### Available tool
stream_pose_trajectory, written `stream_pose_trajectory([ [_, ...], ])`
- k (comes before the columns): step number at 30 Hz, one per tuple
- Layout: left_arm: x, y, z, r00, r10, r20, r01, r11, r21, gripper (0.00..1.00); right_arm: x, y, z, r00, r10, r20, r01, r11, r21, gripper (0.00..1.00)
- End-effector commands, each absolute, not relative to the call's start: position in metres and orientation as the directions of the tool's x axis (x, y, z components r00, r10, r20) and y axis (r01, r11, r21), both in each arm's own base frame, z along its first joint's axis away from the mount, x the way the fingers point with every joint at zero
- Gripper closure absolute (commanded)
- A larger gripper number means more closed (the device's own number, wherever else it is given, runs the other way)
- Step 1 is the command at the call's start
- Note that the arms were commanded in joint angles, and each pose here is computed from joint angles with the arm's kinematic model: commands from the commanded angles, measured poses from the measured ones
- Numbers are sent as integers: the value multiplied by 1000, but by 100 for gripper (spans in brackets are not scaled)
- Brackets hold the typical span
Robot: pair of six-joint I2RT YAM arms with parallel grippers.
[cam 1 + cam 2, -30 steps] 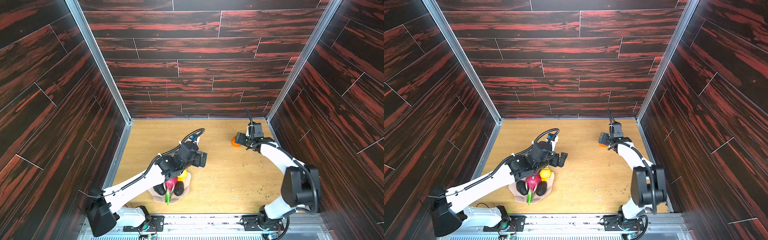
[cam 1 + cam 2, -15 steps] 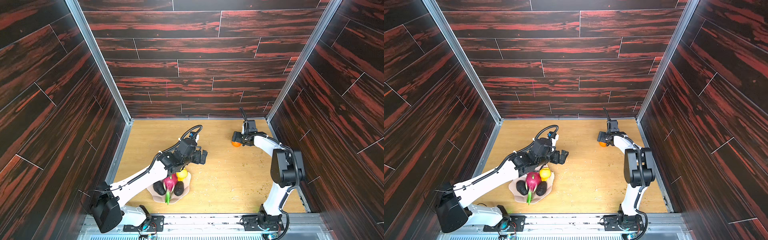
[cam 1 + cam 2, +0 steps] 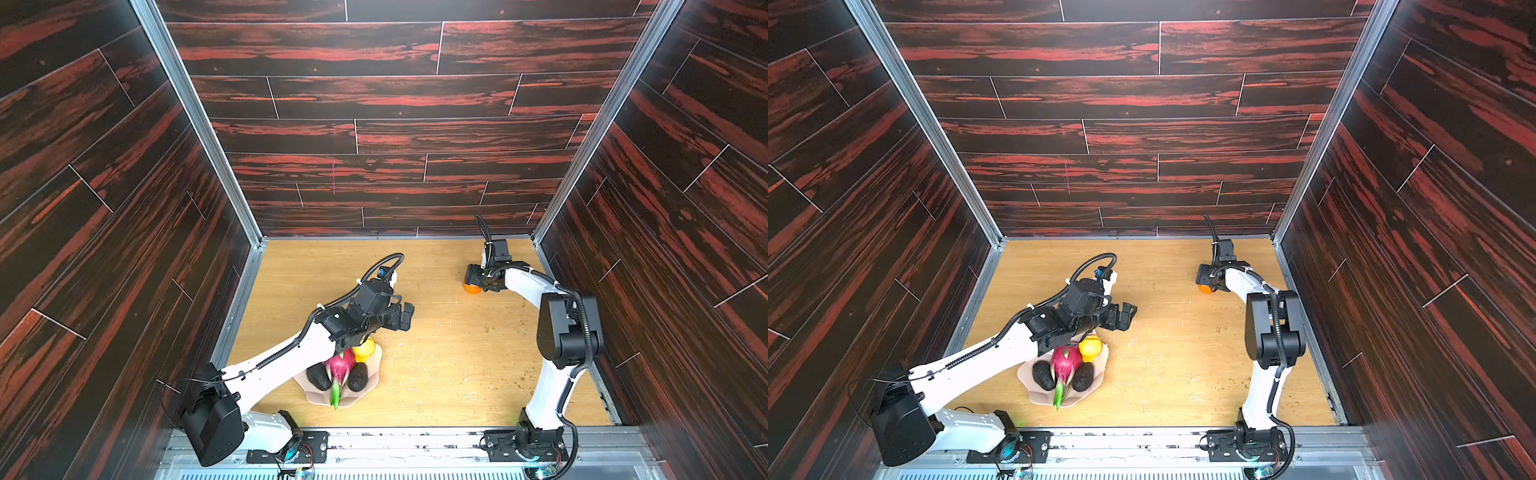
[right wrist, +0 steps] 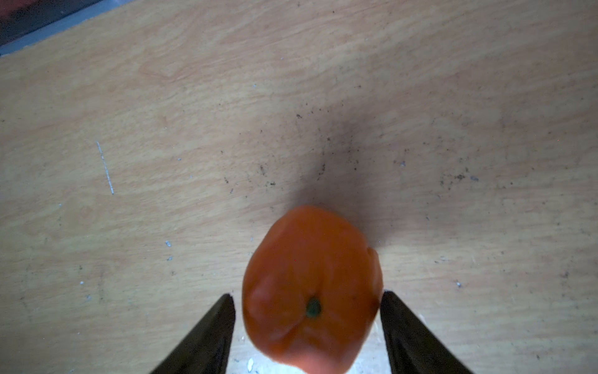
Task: Arrange fruit in a fruit bowl
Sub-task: Pick up the fruit from the top-right of the table, then place the fruit in the fruit bowl.
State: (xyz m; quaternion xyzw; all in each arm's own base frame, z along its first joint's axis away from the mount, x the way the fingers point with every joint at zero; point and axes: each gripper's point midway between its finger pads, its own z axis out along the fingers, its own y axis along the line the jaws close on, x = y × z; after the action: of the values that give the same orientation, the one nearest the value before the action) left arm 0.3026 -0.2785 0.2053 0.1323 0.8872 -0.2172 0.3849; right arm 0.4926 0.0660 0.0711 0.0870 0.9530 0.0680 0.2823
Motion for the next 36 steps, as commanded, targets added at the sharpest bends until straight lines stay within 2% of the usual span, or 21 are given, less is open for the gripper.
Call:
stream_pose_trajectory([
  [1,300,-268,214,-653,44,-756,390,875,-286,0,492,65,53,-855,185,-485,126,980,152,30],
  [4,297,-264,215,-649,36,-760,385,877,-287,0,491,64,49,-864,179,-470,128,982,139,31],
  [10,293,-258,218,-645,28,-764,375,882,-284,0,489,72,62,-851,163,-500,94,983,160,44],
  [15,287,-223,224,-624,15,-782,296,930,-219,1,472,118,108,-787,45,-615,-84,980,180,47],
  [20,267,-171,216,-625,-21,-780,173,971,-164,0,438,179,139,-753,-35,-657,-259,934,247,49],
  [24,241,-112,208,-637,-73,-767,-6,996,-90,0,395,260,172,-687,-137,-714,-481,822,305,50],
  [27,222,-77,210,-612,-142,-778,-119,989,-87,1,363,321,196,-643,-179,-744,-611,705,359,50],
  [36,180,-16,219,-502,-324,-802,-289,937,-198,2,288,460,236,-559,-266,-786,-809,385,444,51],
])
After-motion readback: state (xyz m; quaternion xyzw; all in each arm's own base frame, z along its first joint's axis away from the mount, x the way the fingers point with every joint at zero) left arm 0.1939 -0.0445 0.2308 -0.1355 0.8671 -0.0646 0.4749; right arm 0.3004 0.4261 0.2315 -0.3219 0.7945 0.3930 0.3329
